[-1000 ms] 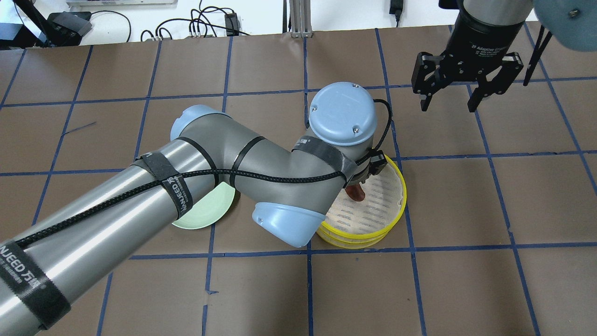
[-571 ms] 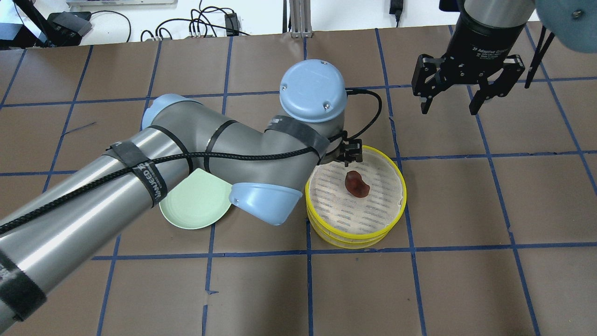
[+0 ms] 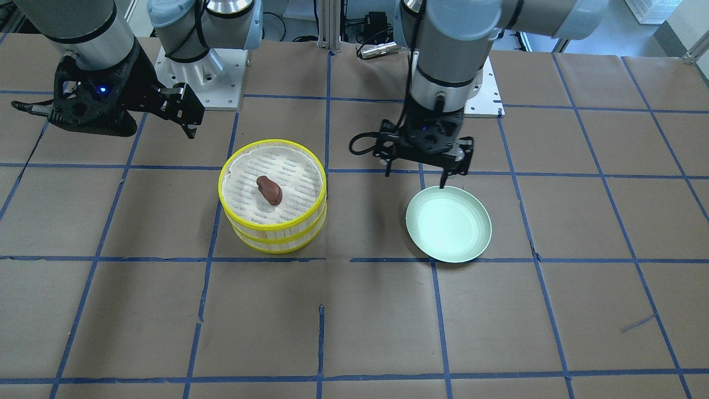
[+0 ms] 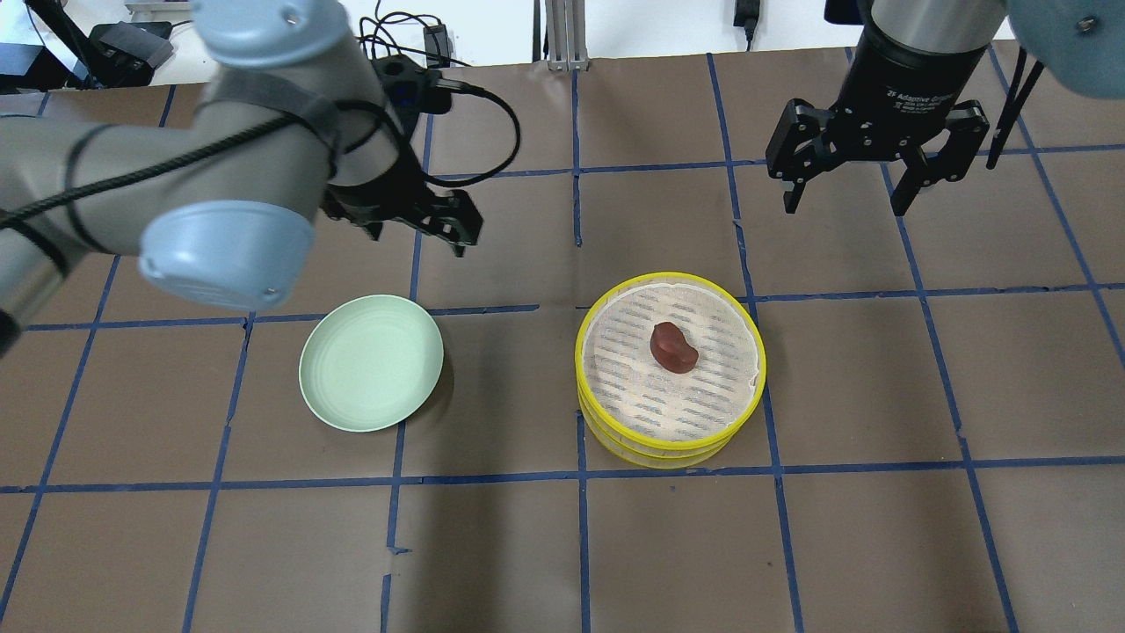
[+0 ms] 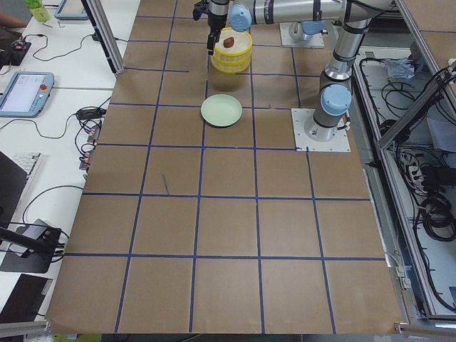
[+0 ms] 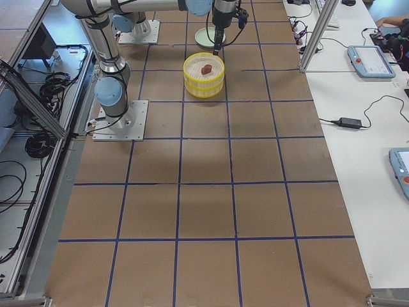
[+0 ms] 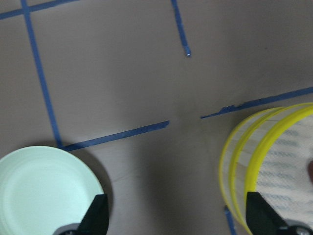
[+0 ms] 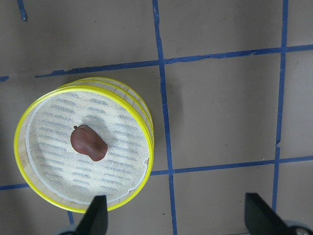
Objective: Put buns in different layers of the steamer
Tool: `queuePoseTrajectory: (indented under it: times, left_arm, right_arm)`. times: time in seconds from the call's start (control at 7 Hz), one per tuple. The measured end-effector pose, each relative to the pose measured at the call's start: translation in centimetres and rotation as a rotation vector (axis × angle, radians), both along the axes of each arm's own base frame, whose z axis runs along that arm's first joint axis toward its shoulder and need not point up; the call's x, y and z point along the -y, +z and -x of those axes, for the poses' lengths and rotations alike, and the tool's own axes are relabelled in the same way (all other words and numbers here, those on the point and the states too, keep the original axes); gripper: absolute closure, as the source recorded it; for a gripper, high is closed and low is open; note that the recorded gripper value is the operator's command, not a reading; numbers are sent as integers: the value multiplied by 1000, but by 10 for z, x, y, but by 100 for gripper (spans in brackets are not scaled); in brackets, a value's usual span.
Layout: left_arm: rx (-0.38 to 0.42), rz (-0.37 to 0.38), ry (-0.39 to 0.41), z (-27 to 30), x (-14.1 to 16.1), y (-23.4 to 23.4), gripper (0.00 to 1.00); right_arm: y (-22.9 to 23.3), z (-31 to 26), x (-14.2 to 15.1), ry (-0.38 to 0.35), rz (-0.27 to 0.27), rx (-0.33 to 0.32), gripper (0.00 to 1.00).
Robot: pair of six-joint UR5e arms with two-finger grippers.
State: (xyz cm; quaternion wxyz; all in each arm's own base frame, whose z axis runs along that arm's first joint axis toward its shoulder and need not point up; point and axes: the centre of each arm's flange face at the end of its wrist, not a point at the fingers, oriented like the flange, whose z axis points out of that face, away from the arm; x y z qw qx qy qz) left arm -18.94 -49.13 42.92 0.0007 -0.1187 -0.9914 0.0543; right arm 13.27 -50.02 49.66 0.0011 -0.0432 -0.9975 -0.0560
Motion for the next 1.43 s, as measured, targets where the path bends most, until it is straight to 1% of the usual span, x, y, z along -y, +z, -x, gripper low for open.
queuePoseTrajectory:
  times: [0.14,0.29,0.57,1.43]
  left_arm:
    - [2,-24,36,-38,-2,18,0]
    - [3,-49,54,-57,-6,31,0]
    - [8,-78,42,-71,-10,39,0]
    - [49,-77,40,-76,-20,49,0]
  right_arm:
    - [2,-2,4,0,27,5,0]
    - [3,-3,8,1,48,6,0]
    - [6,-4,12,1,73,10,0]
    - [3,-4,12,4,69,12,0]
